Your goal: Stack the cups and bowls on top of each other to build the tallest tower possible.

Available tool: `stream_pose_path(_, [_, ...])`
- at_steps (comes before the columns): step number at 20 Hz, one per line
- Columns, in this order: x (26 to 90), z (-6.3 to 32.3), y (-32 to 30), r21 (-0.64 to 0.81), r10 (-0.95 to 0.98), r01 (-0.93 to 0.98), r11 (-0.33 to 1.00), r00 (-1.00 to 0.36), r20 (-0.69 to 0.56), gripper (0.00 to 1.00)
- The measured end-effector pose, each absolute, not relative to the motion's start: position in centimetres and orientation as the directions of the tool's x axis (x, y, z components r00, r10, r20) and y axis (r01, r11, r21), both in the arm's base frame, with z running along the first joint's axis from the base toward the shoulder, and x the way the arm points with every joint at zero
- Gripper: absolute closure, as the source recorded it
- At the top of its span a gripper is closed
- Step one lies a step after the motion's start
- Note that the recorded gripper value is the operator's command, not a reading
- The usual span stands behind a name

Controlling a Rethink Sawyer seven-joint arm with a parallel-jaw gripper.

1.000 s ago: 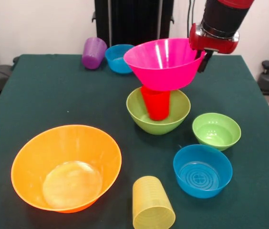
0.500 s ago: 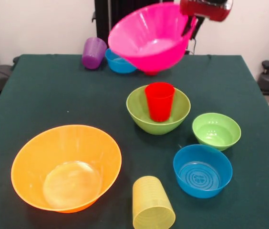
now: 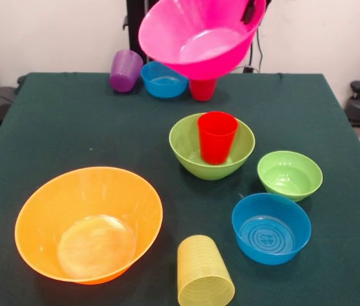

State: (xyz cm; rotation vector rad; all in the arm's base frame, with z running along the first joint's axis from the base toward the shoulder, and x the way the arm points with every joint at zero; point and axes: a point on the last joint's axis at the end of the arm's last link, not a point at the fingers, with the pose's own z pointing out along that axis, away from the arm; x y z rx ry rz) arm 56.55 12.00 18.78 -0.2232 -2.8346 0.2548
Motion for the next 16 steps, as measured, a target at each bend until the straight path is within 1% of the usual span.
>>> stream_pose_path(6, [56.8,17.1,11.7,-0.212,0.139,0.090,0.973,-0.965,0.225,1.00])
stream_pose_path(13, [57.3,12.2,11.3,-0.223,0.055,0.025,0.974,-0.990,0.131,1.00])
stream_pose_path(16, [57.2,10.5,11.3,-0.224,0.032,0.005,0.975,-0.993,0.116,1.00])
